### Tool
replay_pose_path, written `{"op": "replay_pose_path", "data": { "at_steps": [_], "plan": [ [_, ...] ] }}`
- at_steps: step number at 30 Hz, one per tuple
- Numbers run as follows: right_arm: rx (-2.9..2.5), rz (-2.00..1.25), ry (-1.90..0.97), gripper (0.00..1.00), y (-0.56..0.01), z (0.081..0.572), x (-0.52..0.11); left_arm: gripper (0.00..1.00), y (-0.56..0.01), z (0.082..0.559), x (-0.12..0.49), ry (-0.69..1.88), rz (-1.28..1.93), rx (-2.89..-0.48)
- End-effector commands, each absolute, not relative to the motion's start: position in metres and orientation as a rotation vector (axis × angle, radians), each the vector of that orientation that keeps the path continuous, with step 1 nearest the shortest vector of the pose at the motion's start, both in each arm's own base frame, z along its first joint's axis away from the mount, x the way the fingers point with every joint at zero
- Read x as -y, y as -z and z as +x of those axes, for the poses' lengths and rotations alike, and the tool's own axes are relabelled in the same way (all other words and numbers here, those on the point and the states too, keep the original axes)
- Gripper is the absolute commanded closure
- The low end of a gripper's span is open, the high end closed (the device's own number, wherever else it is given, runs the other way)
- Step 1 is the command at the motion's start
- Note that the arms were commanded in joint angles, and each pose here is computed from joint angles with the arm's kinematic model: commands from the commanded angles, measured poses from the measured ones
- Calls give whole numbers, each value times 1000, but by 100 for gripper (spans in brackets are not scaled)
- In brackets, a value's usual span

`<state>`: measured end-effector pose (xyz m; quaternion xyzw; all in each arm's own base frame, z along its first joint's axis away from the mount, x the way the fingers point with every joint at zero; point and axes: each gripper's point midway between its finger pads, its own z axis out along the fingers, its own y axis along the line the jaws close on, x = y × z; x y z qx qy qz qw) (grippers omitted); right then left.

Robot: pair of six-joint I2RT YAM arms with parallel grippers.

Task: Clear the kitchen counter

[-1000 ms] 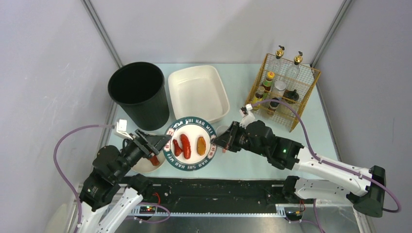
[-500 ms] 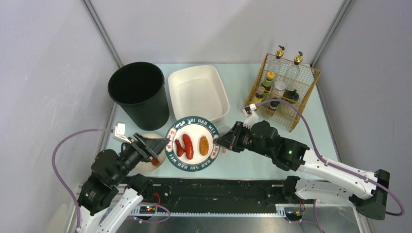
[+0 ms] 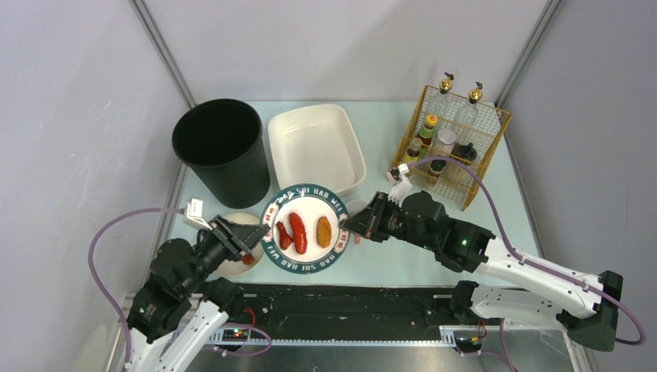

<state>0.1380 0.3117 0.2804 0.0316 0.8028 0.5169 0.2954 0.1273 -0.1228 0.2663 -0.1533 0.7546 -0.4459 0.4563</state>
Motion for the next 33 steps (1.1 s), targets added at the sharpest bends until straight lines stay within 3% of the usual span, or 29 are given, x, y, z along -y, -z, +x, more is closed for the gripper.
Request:
{"op": "replay_pose_path", "data": {
  "at_steps": [1, 4, 14, 15, 19, 25, 27, 33],
  "plan": [
    [-1898, 84, -1618, 100, -364, 136, -321, 61, -264, 124, 128, 1145, -383, -1871],
    [-1895, 81, -1629, 100, -366, 135, -322, 68, -262, 124, 128, 1150, -391, -1873],
    [-1912, 62, -1669, 100, -364, 132, -332, 69, -256, 126, 130, 1145, -400, -1890],
    [-1914, 59, -1670, 100, -363, 132, -333, 71, -255, 126, 130, 1142, -399, -1897],
    [-1921, 55, -1655, 100, -363, 133, -332, 98, -254, 127, 132, 1135, -385, -1913],
    [-1966, 78, -1601, 100, -351, 139, -327, 100, -256, 132, 135, 1129, -377, -1924],
    [-1990, 94, -1578, 96, -345, 142, -325, 100, -260, 133, 136, 1133, -377, -1923],
    [-2041, 114, -1506, 68, -331, 148, -313, 100, -274, 140, 138, 1148, -396, -1895]
  ]
}}
